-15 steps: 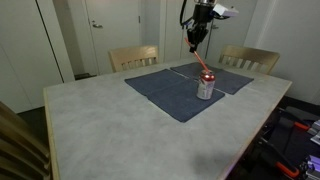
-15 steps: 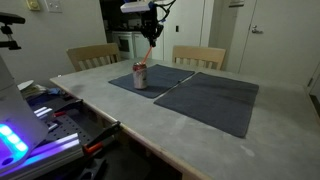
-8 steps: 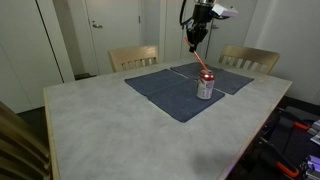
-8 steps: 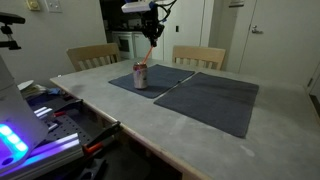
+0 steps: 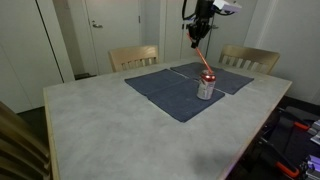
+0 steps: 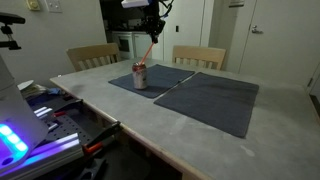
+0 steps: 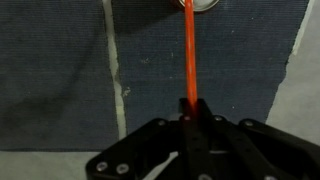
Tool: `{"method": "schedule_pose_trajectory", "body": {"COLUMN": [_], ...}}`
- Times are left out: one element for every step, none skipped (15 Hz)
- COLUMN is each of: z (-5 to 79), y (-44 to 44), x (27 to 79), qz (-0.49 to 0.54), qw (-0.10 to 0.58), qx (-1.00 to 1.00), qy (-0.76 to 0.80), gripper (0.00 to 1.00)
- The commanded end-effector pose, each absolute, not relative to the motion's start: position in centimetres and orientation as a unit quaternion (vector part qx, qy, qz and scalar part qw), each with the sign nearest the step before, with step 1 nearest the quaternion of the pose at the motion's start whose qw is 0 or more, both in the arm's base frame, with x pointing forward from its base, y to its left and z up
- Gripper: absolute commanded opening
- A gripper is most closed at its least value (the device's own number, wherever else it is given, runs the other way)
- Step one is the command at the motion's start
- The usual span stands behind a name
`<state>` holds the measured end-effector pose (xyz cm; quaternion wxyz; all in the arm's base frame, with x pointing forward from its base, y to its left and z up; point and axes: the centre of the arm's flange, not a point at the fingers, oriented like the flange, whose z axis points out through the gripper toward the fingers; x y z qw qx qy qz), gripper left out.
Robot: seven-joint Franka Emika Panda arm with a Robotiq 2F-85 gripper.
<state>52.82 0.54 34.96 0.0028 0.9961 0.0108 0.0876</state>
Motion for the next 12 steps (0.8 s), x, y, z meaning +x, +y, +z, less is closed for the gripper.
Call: {"method": "schedule_pose_trajectory", "body": {"z": [36.8,37.0,37.4,37.6,37.9,38.3,38.5,38.6,38.8,39.0,39.1,39.3], "y": [-0.7,-0.9,-1.0,-1.2,-1.2,-1.3,-1.3,-1.3,-1.3,-1.3,-1.3,-1.3], "x": [51.3,51.1,51.1,51.0,51.0,51.1,51.2,51.3,51.4,51.3,51.4,51.4], "qz": [0.088,0.093,0.097,0.101,0.104,0.108,0.111,0.114,0.116,0.121,0.128,0.136], "qw": [0.001,0.000,-0.001,-0.001,-0.001,-0.001,0.000,-0.001,-0.002,-0.004,-0.009,-0.016], "qx": [0.996,0.995,0.995,0.994,0.994,0.994,0.993,0.993,0.993,0.992,0.991,0.989], "qy": [-0.015,-0.021,-0.026,-0.029,-0.032,-0.033,-0.035,-0.036,-0.037,-0.040,-0.045,-0.053], "gripper": [0.02,0.02,0.02,0.02,0.02,0.02,0.02,0.02,0.02,0.02,0.02,0.02]}}
